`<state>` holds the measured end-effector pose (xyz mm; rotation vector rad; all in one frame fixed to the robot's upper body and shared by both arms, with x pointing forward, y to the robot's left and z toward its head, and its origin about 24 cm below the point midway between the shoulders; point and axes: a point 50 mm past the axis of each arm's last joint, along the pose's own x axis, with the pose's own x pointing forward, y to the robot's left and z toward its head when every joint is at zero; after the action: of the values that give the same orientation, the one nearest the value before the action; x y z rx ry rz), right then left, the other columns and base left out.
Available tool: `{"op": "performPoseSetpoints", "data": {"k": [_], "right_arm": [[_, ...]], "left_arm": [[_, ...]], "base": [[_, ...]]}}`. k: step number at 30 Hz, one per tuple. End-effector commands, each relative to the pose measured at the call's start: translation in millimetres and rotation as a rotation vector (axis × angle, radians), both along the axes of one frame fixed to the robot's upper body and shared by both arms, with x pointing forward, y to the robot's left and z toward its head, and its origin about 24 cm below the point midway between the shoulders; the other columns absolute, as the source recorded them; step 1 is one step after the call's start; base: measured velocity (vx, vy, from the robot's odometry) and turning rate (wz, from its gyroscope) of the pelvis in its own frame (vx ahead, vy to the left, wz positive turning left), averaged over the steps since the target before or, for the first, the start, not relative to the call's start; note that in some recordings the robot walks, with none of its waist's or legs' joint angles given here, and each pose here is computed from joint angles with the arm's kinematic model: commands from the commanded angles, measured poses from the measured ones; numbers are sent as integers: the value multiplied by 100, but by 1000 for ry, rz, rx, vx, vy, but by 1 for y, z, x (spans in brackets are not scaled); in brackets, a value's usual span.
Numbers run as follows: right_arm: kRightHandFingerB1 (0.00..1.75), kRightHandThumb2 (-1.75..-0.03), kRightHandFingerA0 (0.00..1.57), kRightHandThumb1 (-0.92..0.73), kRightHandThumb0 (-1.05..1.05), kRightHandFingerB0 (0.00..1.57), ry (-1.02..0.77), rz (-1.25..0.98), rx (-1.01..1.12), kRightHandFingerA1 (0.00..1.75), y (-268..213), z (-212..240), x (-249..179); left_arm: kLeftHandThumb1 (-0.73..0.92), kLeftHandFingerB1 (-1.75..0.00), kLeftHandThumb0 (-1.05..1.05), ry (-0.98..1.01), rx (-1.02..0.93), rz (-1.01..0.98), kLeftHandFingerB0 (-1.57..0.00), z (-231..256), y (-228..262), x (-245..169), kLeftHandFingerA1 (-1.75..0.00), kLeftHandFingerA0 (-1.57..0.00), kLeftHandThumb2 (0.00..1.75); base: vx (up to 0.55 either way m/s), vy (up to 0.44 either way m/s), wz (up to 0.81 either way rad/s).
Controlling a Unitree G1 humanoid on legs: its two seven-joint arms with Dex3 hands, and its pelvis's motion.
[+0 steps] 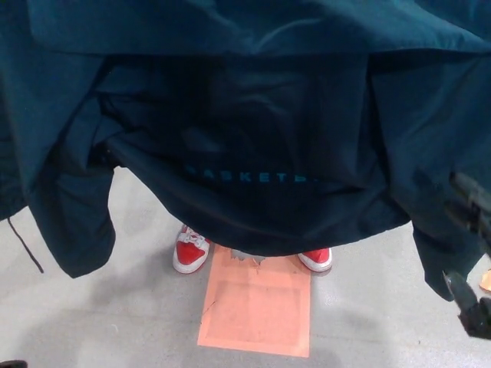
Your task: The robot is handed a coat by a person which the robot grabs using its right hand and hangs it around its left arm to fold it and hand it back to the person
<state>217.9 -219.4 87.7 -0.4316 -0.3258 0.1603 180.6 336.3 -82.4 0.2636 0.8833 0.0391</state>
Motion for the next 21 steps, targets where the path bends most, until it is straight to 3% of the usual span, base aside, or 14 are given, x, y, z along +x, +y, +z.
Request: {"op": "performPoseSetpoints", "data": {"k": [1,2,3,4,5,8,11,16,17,18,21], "right_arm": [[27,-96,11,-54,-83,0,-967,311,-69,48,50,193,-80],[27,-96,11,-54,-83,0,-968,320,-55,48,52,196,-77],[25,-99,2,-56,-80,0,-965,324,-53,42,53,197,-74],[14,-100,11,-59,-90,10,-947,337,-43,22,55,198,-68],[9,-99,5,-55,-91,4,-918,349,-50,11,57,200,-61],[6,-98,10,-58,-94,10,-924,326,-113,13,60,207,-51],[10,-99,6,-53,-89,7,-954,332,-135,16,64,215,-45],[6,-99,5,-53,-91,7,-926,350,-153,12,71,221,-60],[20,-60,0,-63,-86,0,-909,376,-141,14,72,220,-65],[15,-91,0,-43,-77,0,-905,395,-145,13,73,220,-71],[13,-91,5,-47,-81,7,-918,409,-155,9,79,227,-70]], "left_arm": [[72,-36,-69,-151,-45,-22,-3,18,6,14,-38,-4,103],[72,-36,-69,-151,-45,-25,-3,18,5,15,-38,-4,103],[71,-36,-69,-152,-52,-21,-3,18,5,15,-37,-3,103],[71,-35,-68,-153,-62,-11,-3,18,5,15,-36,-3,103],[72,-36,-68,-152,-63,-8,-3,17,5,15,-36,-3,103],[72,-34,-67,-147,-60,-16,-2,17,6,13,-36,-3,104],[73,-35,-67,-138,-54,-30,-3,16,6,11,-36,-3,104],[70,-38,-69,-134,-44,-15,-4,17,7,12,-40,-4,102],[70,-38,-69,-135,-47,-13,-4,17,7,12,-40,-4,102],[70,-37,-69,-137,-53,-9,-4,17,7,13,-38,-4,103],[74,-33,-77,-143,-64,-25,-6,19,7,14,-33,-7,103]], "base": [[0,0,0],[0,0,0],[0,0,0],[0,0,0],[0,0,0],[0,0,0],[0,0,0],[0,0,0],[0,0,0],[0,0,0],[0,0,0]]}}
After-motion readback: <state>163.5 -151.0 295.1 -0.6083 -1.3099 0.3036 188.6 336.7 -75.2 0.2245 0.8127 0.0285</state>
